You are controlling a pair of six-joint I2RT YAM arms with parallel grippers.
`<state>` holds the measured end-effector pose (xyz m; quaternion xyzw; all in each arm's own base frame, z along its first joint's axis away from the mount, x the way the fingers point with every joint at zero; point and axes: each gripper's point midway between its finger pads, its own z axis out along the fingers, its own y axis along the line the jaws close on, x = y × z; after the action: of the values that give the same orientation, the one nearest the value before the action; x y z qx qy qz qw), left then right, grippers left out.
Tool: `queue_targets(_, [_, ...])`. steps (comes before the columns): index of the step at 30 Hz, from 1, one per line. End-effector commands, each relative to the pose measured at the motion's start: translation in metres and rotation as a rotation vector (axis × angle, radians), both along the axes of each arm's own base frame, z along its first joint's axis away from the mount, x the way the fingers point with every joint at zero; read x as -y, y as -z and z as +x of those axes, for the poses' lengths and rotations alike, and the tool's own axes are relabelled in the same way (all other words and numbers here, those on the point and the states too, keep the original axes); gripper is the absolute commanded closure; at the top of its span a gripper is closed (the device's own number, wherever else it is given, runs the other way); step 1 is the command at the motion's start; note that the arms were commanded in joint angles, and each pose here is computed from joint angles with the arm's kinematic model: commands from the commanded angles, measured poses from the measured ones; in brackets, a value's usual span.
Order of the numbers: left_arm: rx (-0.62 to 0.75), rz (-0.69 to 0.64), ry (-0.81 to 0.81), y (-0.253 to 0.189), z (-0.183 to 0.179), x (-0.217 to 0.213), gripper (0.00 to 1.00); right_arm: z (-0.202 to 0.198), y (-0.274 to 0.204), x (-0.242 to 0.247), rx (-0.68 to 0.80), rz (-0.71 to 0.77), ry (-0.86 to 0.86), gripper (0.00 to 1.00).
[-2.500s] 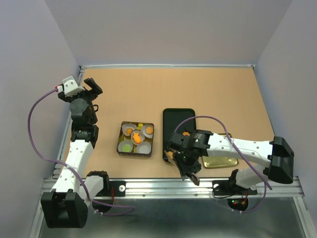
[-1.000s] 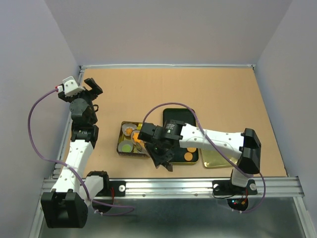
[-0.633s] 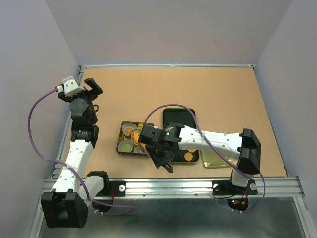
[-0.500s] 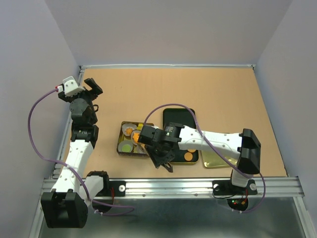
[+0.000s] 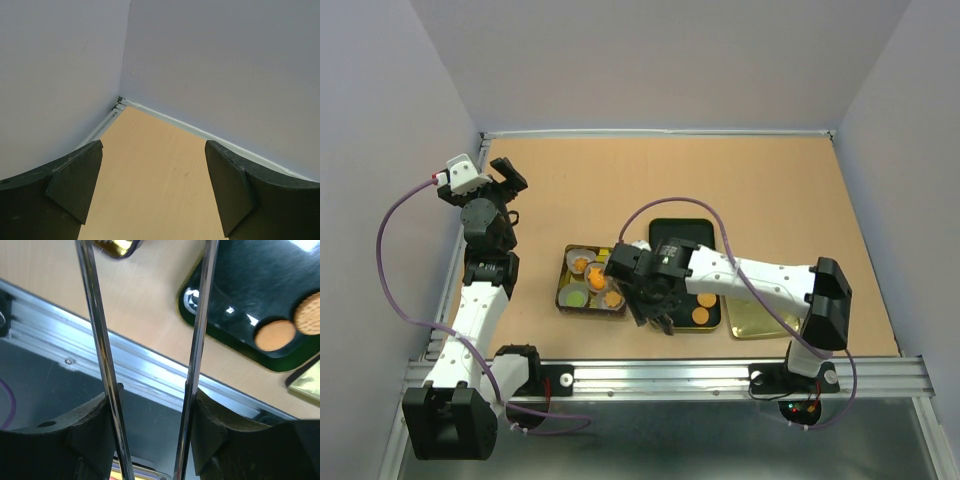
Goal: Pack the cookies
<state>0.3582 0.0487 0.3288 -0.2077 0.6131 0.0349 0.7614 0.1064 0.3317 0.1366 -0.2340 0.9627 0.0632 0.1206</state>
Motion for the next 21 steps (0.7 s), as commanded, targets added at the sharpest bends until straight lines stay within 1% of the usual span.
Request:
queue_targets(1, [0.070,0.004,0.003,-0.023,-0.004,0.001,0.06,0.069,-0.044,0.039,0.129,0.049,0.154,0.44])
queue_targets(4, [0.072,0.003,0.004,-0.023,-0.005,0.001,0.06,0.110,-0.060,0.070,0.188,0.054,0.217,0.44])
queue_targets(5, [0.070,0.003,0.005,-0.022,-0.005,0.002,0.06,0.135,-0.065,0.088,0.209,0.057,0.287,0.44])
queue_targets(6, [0.070,0.003,0.005,-0.022,-0.004,0.002,0.05,0.150,-0.069,0.096,0.236,0.060,0.295,0.43])
queue_targets(7, [0.070,0.000,0.007,-0.022,-0.004,0.002,0.06,0.170,-0.068,0.113,0.247,0.053,0.351,0.43])
queue_targets(9, [0.068,0.001,0.009,-0.022,-0.003,0.002,0.06,0.201,-0.063,0.130,0.267,0.043,0.394,0.43])
queue_targets(12, [0.067,0.001,0.007,-0.021,-0.004,0.002,0.06,0.232,-0.048,0.153,0.263,0.022,0.446,0.43])
queue_targets(13, [0.068,0.001,0.007,-0.021,-0.004,0.002,0.06,0.252,-0.036,0.170,0.258,0.024,0.490,0.44])
queue_targets(16, [0.065,0.001,0.001,-0.020,-0.004,0.001,0.06,0.283,-0.018,0.195,0.247,0.055,0.548,0.45])
queue_targets(17, [0.060,0.001,0.001,-0.018,-0.003,0.001,0.06,0.296,-0.005,0.212,0.230,0.060,0.591,0.46])
queue_targets(21, [0.055,0.002,0.001,-0.017,-0.001,0.001,0.06,0.316,0.029,0.240,0.200,0.005,0.620,0.46])
